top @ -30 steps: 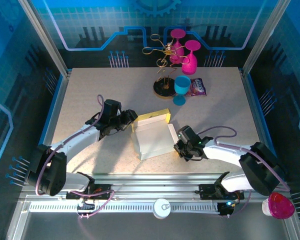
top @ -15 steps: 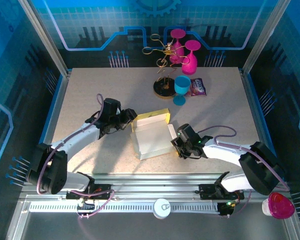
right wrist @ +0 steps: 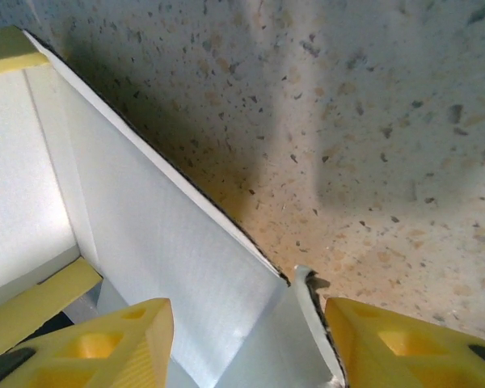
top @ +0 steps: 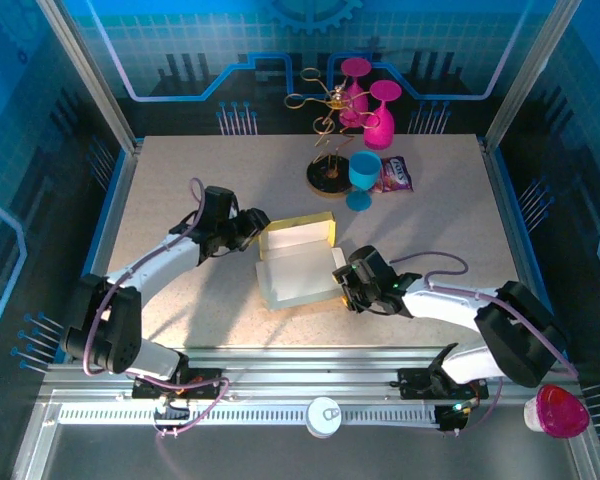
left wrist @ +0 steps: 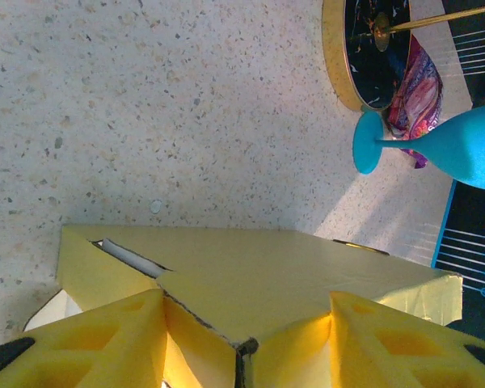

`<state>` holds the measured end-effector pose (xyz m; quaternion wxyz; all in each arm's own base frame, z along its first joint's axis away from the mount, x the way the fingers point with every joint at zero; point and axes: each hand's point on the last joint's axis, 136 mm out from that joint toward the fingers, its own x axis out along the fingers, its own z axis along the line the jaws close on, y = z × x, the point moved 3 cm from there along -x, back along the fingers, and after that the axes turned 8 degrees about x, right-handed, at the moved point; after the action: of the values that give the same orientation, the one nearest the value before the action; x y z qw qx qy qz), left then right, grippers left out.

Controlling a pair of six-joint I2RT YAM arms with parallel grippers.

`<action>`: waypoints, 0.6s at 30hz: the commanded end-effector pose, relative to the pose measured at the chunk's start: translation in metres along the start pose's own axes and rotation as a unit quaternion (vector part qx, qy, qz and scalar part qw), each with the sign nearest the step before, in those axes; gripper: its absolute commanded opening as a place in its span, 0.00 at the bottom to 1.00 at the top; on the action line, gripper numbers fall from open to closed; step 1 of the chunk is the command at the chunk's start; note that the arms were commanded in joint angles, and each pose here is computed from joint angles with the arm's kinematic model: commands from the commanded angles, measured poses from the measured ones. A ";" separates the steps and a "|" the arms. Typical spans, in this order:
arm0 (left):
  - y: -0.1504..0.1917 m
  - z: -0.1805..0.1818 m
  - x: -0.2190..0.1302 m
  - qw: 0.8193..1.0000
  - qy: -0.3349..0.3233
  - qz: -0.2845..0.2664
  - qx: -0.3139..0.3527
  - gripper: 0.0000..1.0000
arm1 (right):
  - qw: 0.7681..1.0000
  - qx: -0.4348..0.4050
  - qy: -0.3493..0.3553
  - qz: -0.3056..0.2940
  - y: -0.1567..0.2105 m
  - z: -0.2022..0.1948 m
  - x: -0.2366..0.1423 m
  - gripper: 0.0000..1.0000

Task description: Fold the paper box

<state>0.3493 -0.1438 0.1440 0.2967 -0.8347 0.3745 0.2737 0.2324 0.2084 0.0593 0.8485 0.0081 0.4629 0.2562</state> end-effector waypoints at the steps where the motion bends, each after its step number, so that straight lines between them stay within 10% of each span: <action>1: 0.016 0.026 0.007 0.998 -0.054 0.043 -0.004 0.50 | 1.000 0.008 -0.027 -0.005 0.004 0.014 0.007 0.51; 8: 0.015 0.027 0.007 0.998 -0.054 0.045 -0.006 0.50 | 0.999 0.005 -0.045 -0.012 0.003 0.026 0.013 0.36; 13: 0.014 0.026 0.006 0.998 -0.051 0.045 -0.008 0.51 | 0.999 -0.002 -0.036 -0.026 0.003 0.032 0.009 0.00; 18: 0.009 0.013 -0.008 0.998 -0.044 0.041 -0.012 0.65 | 0.995 -0.054 0.064 -0.053 -0.010 0.027 -0.011 0.00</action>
<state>0.3520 -0.1373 0.1455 0.2973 -0.8333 0.3702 0.2831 0.2536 0.2134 0.0682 0.8466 -0.0274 0.4774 0.2337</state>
